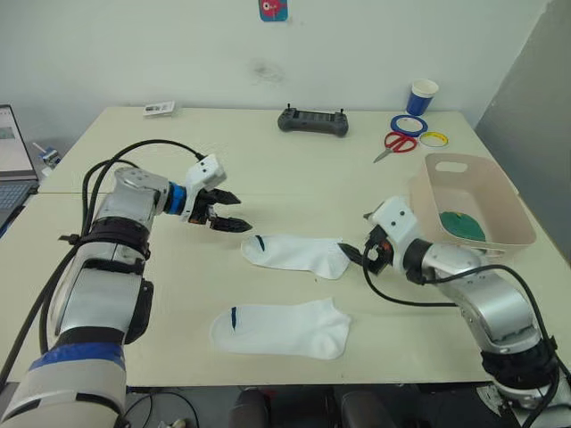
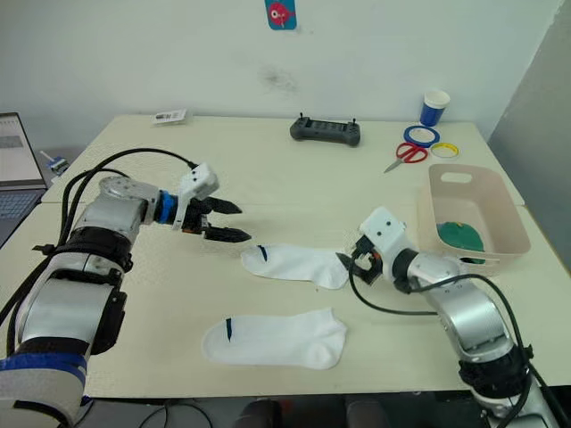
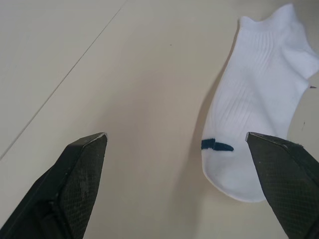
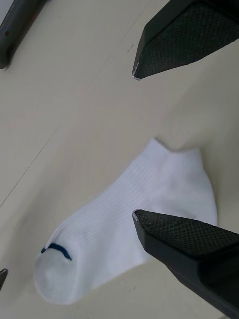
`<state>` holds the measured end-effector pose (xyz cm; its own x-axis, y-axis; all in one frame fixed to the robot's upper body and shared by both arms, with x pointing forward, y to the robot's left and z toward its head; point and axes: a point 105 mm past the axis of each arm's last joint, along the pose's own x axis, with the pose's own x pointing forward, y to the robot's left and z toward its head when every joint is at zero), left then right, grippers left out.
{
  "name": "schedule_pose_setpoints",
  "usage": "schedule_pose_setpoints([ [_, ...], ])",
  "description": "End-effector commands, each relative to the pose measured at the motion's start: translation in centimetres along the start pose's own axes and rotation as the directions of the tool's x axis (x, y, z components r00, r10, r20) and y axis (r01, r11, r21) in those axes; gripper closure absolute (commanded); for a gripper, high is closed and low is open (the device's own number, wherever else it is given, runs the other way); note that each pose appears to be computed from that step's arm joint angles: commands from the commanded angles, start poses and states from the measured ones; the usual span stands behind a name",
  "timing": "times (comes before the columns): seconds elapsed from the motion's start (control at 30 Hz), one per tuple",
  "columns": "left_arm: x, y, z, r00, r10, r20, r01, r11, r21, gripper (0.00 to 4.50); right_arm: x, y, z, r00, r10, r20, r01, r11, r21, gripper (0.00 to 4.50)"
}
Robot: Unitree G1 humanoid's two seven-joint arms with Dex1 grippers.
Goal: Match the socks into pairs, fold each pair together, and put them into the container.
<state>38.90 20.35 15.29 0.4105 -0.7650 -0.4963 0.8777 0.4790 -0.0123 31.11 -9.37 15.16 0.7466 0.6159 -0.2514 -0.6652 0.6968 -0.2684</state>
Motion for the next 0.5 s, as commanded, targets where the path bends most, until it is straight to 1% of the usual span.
schedule_pose_setpoints([
  [0.03,-0.3,-1.7,-1.1,0.996,0.009,0.088,0.003,0.990,-0.138,0.02,-1.0,1.4,1.5,0.997,0.012,0.076,-0.013,1.000,0.011,0.00],
  [0.1,-0.1,-2.5,-1.8,0.993,0.049,0.110,-0.028,0.982,-0.185,0.02,-1.2,2.1,1.3,0.997,0.024,0.072,-0.027,0.999,0.034,0.00],
  [0.17,0.4,-2.5,-1.9,0.983,0.119,0.141,-0.087,0.973,-0.214,0.02,-1.4,2.5,1.1,0.997,0.022,0.071,-0.026,0.998,0.064,0.00],
  [0.33,2.1,-2.6,-1.6,0.964,0.195,0.180,-0.151,0.961,-0.231,0.02,-1.6,2.6,0.2,0.999,-0.017,0.043,0.012,0.995,0.104,0.00],
  [0.4,2.7,-2.4,-1.5,0.960,0.213,0.183,-0.167,0.957,-0.237,0.02,-1.6,2.6,-0.1,0.999,-0.026,0.034,0.022,0.993,0.118,0.00],
  [0.47,3.3,-2.5,-1.8,0.965,0.200,0.167,-0.162,0.962,-0.220,0.02,-1.5,2.5,-0.4,0.999,-0.039,0.026,0.035,0.991,0.130,0.00],
  [0.5,3.6,-2.6,-2.1,0.969,0.194,0.153,-0.162,0.967,-0.197,0.19,-1.4,2.4,-0.6,0.999,-0.050,0.018,0.047,0.989,0.137,0.00],
])
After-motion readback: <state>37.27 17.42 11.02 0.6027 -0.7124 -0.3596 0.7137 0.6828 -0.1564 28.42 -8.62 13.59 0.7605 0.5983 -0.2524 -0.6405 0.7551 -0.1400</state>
